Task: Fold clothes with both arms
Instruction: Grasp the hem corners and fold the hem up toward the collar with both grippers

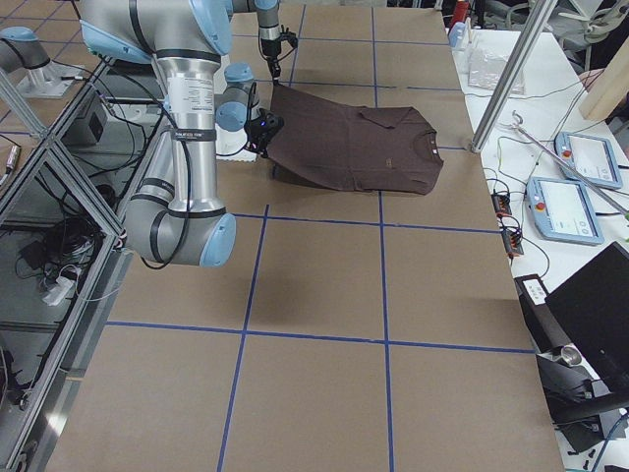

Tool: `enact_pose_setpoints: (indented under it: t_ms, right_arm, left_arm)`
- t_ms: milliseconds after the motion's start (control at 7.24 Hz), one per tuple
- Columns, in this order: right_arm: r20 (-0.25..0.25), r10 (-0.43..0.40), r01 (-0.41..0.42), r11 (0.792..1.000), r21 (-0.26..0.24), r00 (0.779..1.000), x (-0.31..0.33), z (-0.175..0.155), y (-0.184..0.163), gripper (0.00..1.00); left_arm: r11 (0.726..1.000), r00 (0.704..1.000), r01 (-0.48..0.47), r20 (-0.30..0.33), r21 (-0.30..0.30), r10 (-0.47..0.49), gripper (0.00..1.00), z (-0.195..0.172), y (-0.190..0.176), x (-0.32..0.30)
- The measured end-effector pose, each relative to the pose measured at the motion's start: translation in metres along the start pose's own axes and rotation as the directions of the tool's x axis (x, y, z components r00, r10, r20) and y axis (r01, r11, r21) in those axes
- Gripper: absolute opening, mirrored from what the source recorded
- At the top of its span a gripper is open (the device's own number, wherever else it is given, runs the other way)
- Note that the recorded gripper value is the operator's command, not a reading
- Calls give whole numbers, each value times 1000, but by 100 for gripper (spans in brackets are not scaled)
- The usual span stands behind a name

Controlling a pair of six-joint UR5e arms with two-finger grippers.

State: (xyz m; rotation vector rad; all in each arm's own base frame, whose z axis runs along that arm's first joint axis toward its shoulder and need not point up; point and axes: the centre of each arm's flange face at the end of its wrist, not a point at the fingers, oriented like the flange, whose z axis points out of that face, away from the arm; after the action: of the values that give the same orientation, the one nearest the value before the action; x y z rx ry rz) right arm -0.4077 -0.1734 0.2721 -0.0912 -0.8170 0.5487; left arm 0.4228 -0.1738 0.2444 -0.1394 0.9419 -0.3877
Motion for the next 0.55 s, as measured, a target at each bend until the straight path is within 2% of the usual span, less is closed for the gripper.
enact_pose_setpoints:
  t_ms: [138,276,414,552]
  right_arm:
    - [18,8,-8,1000,7,1000,-8,-13,-11,0]
    - [50,6,-7,1000,30,999,-27,-19,-28,0]
    - [73,-11,6,998,69,997,-56,-14,-51,0]
    - [68,-30,23,994,106,997,-86,-2,-80,0]
  left_arm:
    - [1000,1000,5,-9,-2,-5,0,-11,-4,6]
    - [1000,999,3,-43,31,-2,0,-22,-24,22]
    - [996,997,-10,-78,91,17,0,-30,-56,44]
    - [987,996,-27,-78,159,40,0,-25,-93,65]
